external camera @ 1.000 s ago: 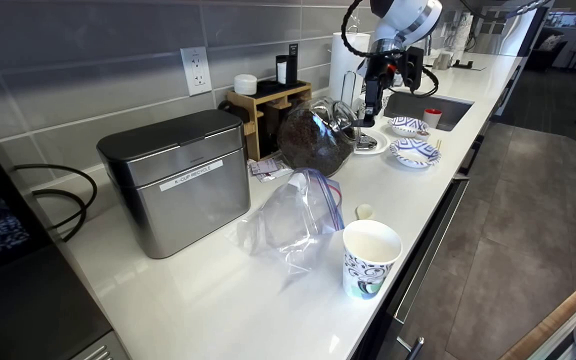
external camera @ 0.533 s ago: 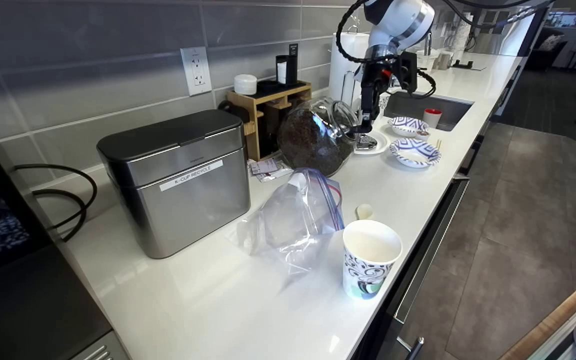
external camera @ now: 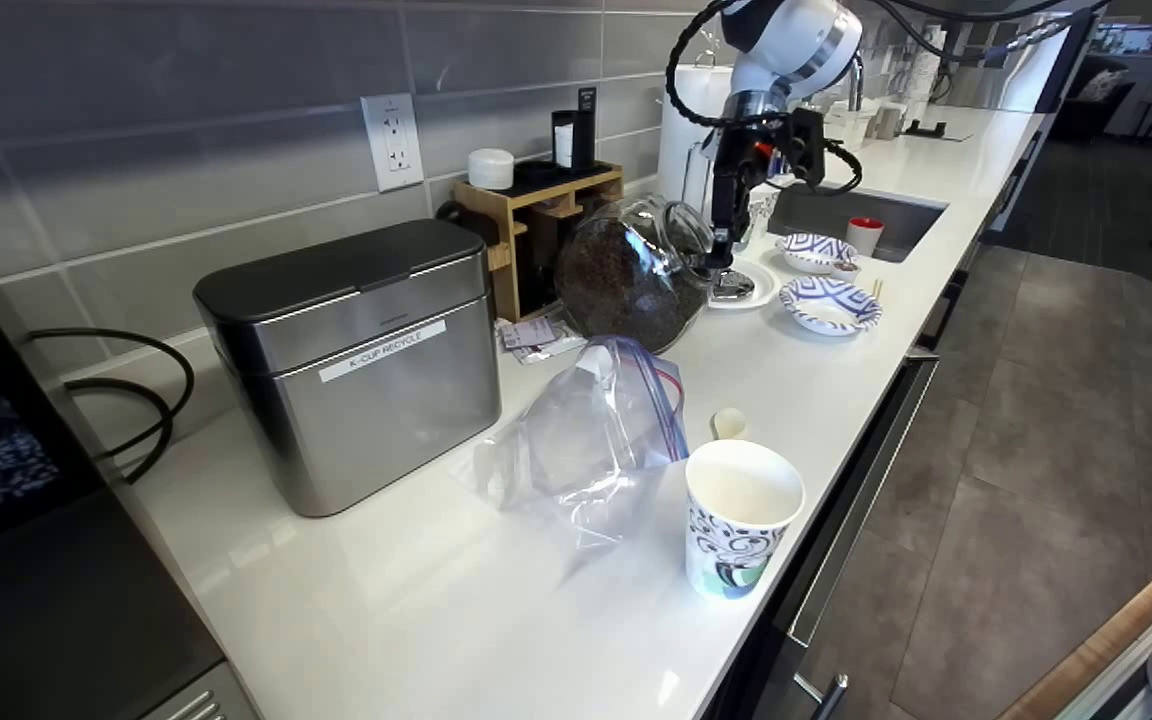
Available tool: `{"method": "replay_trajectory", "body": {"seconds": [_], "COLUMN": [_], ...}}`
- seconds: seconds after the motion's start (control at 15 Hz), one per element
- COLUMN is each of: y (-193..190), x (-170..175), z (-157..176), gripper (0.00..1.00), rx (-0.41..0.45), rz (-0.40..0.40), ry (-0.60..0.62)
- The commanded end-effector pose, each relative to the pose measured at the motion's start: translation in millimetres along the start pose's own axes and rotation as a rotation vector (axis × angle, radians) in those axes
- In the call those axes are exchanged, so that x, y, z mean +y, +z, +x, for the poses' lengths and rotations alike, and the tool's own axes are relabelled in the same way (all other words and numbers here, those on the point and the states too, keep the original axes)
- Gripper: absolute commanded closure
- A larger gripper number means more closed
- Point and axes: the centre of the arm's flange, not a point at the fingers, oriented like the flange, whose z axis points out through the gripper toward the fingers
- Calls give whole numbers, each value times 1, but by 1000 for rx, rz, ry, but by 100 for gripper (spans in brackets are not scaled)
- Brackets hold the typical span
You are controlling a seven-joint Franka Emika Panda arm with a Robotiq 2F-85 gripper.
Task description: Use the spoon to put some of the contents of the jar in the plate
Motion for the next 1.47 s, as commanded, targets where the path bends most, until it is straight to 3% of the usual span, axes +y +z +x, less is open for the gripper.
{"method": "replay_trajectory", "body": {"seconds": [0.0,0.27,0.53,0.67,1.0,1.2,1.4], "y": [-4,-6,-14,-19,-40,-53,-60], "x": [-10,-29,-36,-41,-70,-85,-100], "z": [1,-10,-28,-38,-63,-77,-90], "gripper": [59,30,1,0,0,0,0], "rx": [-21,-107,-164,-160,-100,-36,79], "rz": [-6,12,-65,-146,-260,-358,-394], "ry": [-5,-20,-14,-41,-106,-110,-81]}}
